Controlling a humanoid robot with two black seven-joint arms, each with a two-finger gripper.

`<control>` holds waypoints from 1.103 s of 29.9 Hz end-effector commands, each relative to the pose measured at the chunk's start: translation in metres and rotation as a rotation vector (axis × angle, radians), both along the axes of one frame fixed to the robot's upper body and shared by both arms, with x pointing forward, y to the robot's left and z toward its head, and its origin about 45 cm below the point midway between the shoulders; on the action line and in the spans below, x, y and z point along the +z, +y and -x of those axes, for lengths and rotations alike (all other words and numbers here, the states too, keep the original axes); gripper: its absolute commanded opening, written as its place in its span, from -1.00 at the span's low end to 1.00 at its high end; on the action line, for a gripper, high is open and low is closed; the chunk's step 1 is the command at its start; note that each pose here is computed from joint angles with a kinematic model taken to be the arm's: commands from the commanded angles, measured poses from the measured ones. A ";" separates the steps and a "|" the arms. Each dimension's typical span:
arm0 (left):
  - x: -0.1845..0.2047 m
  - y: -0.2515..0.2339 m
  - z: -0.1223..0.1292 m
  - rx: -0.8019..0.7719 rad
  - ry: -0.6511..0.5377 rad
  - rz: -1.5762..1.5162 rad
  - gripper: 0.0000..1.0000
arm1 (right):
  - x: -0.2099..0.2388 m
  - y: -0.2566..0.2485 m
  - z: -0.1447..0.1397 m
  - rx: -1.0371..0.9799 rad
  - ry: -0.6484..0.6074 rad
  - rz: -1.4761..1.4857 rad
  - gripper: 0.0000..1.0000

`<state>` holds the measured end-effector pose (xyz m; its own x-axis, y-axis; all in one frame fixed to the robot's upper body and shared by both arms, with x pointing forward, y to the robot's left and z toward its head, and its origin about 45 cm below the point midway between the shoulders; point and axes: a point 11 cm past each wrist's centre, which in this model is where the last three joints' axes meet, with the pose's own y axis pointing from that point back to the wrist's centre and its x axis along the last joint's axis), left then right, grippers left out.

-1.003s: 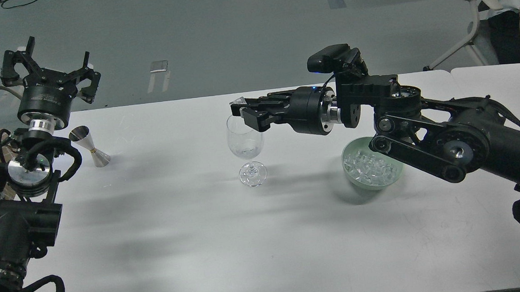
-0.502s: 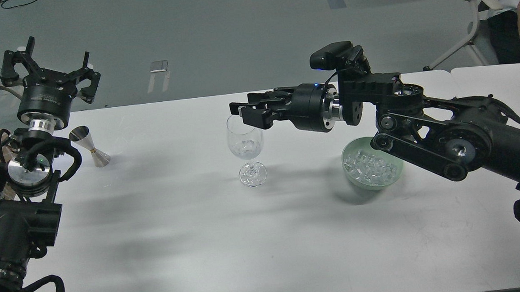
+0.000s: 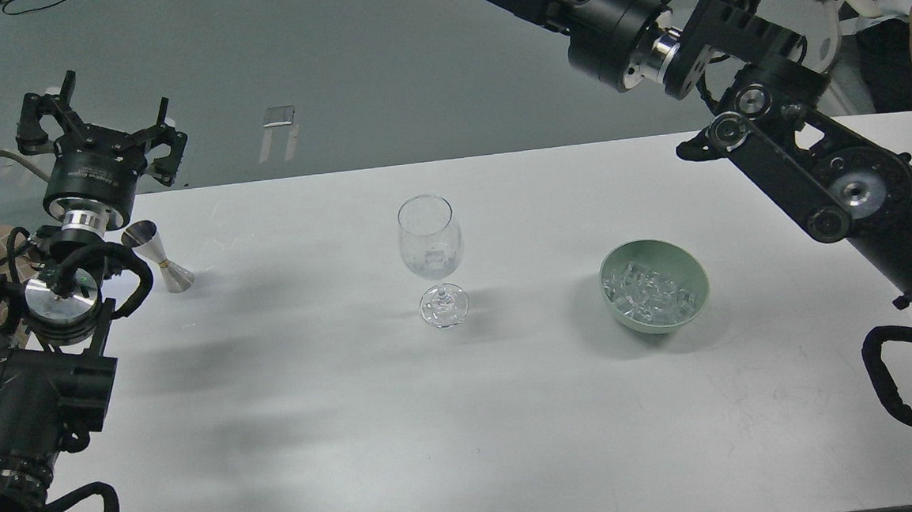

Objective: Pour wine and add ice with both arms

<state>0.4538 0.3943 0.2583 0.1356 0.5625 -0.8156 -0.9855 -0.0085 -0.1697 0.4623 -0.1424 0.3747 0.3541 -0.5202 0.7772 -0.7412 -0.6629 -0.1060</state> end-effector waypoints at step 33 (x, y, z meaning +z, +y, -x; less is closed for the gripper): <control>0.008 -0.007 -0.003 -0.088 0.015 -0.104 0.96 | -0.026 -0.079 -0.053 -0.256 0.452 -1.167 0.99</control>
<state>0.4567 0.3899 0.2655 0.1714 0.6338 -0.7543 -0.9849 0.0909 -0.1475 0.5153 -0.2210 0.3482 0.2573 -0.9028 -0.3447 -0.9553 -0.1839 -0.2314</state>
